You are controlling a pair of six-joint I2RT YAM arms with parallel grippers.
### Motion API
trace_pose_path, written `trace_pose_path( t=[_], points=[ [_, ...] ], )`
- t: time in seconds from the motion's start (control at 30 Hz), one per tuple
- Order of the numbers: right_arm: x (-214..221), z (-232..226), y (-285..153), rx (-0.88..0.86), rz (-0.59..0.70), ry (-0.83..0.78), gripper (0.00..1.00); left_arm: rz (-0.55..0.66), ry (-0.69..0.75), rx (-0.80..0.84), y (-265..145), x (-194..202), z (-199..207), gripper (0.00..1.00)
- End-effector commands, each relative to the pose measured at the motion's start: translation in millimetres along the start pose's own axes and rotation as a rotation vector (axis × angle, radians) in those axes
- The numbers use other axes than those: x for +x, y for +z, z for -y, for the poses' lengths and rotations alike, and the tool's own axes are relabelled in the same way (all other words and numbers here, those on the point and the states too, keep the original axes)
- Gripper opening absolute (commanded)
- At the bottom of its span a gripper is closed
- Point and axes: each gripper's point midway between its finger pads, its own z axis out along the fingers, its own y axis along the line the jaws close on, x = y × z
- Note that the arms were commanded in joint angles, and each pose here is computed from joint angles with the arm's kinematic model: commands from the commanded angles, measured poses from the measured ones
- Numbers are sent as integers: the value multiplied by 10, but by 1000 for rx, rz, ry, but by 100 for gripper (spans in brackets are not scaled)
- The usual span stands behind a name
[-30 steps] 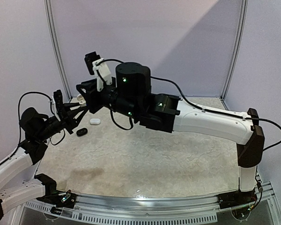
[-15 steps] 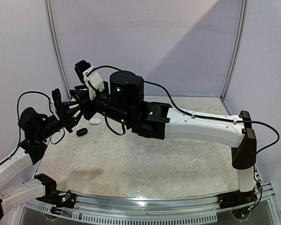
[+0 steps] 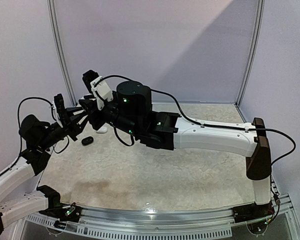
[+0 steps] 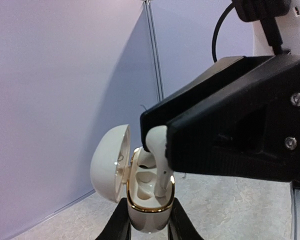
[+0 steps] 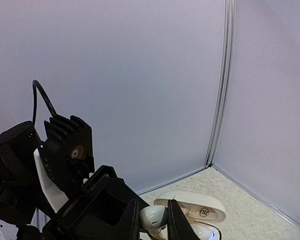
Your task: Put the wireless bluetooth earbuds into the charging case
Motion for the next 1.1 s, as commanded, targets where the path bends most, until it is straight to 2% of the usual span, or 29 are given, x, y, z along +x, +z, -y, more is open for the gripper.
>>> trace_pose_path(
  t=[0.0, 0.73, 0.87, 1.07],
  points=[
    [184, 65, 61, 25, -15, -8, 0, 27, 11, 26, 17, -93, 56, 0],
    [524, 132, 114, 43, -57, 10, 0, 37, 4, -3, 18, -129, 2, 0],
    [551, 150, 95, 52, -60, 48, 17, 43, 1, -2, 18, -140, 4, 0],
    [552, 148, 94, 53, -63, 42, 20, 38, 9, 10, 14, -127, 28, 0]
  ],
)
